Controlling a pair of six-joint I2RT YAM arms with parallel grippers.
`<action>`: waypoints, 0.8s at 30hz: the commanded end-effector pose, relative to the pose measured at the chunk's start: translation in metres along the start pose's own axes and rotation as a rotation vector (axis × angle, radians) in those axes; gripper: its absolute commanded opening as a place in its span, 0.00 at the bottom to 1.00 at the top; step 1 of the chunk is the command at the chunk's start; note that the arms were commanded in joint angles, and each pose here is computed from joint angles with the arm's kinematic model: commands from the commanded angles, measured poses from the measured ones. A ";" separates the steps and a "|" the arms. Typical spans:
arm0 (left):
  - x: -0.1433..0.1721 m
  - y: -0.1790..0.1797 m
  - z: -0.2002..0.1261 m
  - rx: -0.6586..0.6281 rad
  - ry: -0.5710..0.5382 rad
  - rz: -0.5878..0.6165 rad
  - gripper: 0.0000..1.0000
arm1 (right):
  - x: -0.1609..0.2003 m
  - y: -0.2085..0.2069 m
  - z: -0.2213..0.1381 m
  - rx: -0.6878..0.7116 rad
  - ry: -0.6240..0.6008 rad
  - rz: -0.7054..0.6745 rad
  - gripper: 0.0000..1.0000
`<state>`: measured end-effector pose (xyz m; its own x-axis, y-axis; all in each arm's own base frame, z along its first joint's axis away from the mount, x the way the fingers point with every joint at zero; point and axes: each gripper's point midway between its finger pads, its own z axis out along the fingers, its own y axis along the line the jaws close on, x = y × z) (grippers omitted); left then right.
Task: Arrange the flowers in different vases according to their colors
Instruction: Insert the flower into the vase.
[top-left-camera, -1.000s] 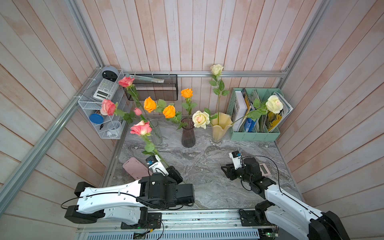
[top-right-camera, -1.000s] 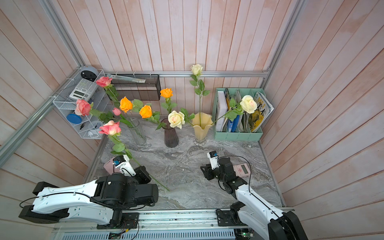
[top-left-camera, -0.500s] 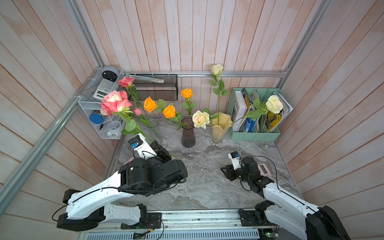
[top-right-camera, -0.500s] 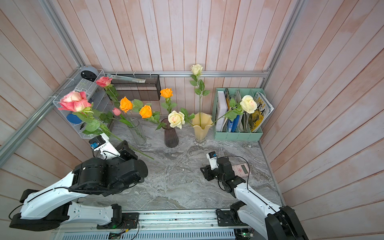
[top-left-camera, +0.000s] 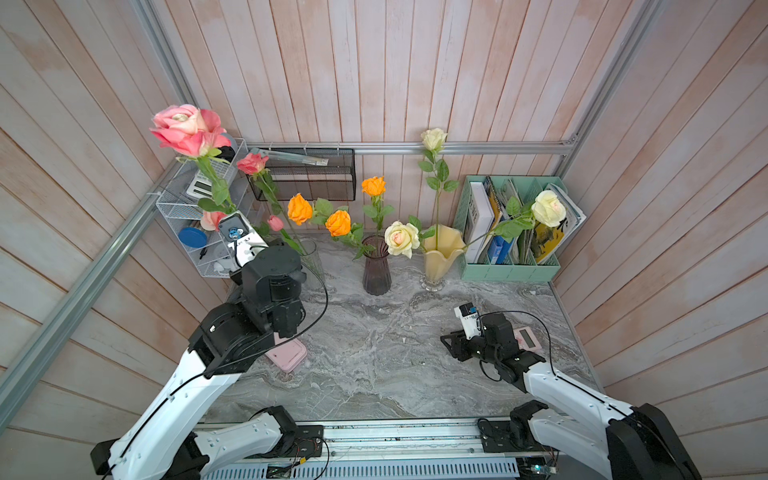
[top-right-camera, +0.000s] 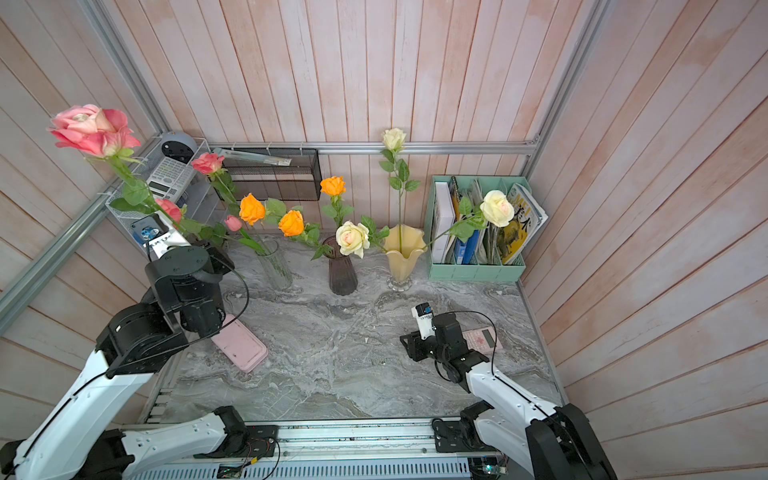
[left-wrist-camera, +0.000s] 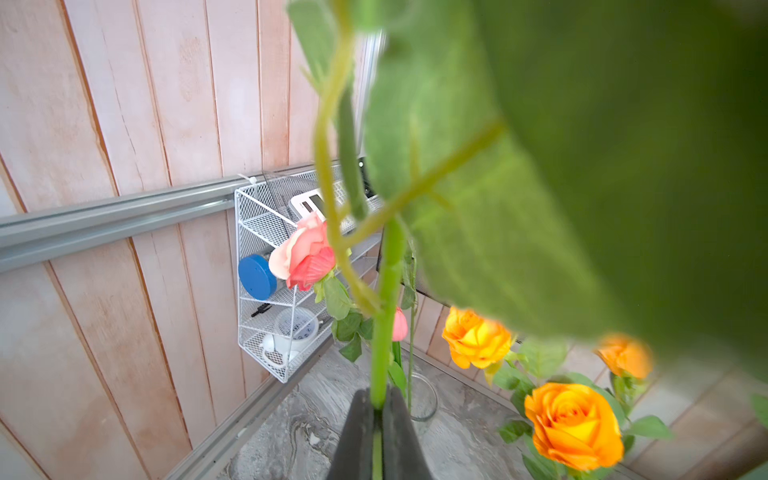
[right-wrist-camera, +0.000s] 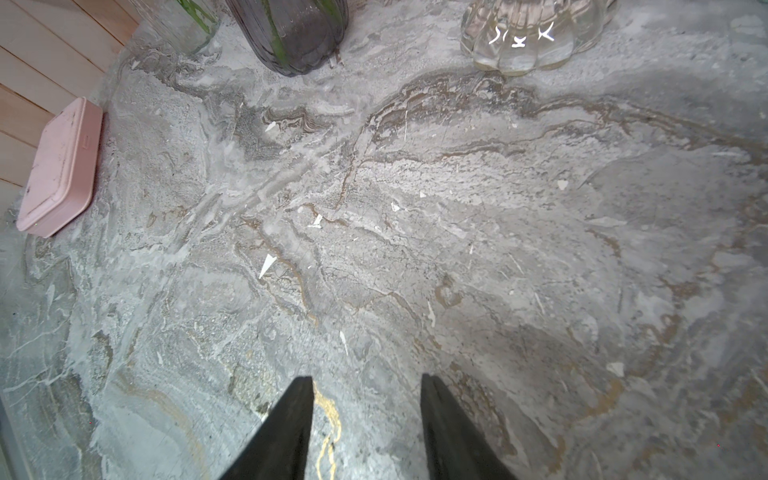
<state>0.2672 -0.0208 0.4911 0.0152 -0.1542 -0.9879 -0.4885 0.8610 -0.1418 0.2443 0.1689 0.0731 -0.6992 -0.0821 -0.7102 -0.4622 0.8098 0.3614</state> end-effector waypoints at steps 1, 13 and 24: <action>-0.005 -0.022 0.022 0.048 -0.013 0.058 0.00 | -0.013 0.007 -0.001 -0.032 -0.023 -0.028 0.48; 0.006 -0.023 0.086 0.063 -0.051 -0.050 0.00 | -0.012 0.007 0.000 -0.032 -0.017 -0.027 0.48; 0.045 -0.028 0.108 0.088 -0.066 -0.105 0.00 | -0.010 0.007 0.002 -0.036 -0.008 -0.024 0.48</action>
<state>0.3736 0.0027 0.4356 0.0498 -0.1834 -0.9818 -0.4414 0.8778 -0.1863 0.2421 0.1712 0.0678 -0.7128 -0.0967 -0.6947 -0.4690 0.8022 0.3695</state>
